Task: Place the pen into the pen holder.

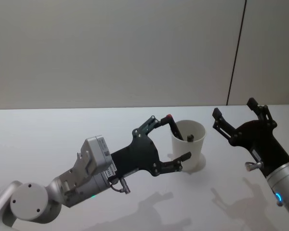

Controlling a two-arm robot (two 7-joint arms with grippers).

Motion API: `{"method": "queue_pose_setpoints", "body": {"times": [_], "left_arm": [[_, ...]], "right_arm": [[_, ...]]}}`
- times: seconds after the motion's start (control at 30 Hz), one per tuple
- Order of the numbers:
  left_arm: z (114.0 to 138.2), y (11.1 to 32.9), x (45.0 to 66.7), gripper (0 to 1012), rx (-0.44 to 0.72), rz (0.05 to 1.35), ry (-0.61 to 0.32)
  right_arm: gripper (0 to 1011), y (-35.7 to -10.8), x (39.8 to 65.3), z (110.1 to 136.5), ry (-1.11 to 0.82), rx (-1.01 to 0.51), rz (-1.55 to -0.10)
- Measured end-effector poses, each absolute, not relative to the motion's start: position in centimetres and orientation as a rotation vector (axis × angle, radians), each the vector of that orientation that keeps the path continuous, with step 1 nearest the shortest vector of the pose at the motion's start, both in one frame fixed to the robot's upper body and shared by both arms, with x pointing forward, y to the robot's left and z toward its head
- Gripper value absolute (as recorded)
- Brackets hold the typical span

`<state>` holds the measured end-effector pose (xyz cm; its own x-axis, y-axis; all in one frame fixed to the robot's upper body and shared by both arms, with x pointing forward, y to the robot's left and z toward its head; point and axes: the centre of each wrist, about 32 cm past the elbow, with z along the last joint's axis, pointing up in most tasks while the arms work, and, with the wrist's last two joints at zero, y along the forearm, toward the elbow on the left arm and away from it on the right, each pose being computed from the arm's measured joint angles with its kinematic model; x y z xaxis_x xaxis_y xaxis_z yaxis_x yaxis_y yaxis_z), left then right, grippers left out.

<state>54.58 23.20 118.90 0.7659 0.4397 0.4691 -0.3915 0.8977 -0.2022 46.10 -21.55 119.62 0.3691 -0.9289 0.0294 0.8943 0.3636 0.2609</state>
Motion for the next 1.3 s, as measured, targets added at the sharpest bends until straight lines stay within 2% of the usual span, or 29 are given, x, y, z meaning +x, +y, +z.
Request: {"method": "queue_pose_setpoints", "body": {"times": [0.27,0.7,1.3], "left_arm": [[119.0,23.1,54.4,1000,-0.094,0.483,-0.517],[119.3,22.4,53.3,1000,-0.08,0.626,-0.445],[119.7,21.4,51.8,1000,-0.041,0.817,-0.362]], "right_arm": [[1001,-22.1,45.7,119.4,-0.157,0.167,-1.197],[1001,-23.6,44.4,118.9,-0.082,0.038,-1.227],[1001,-23.7,44.3,118.9,-0.075,0.026,-1.23]]}}
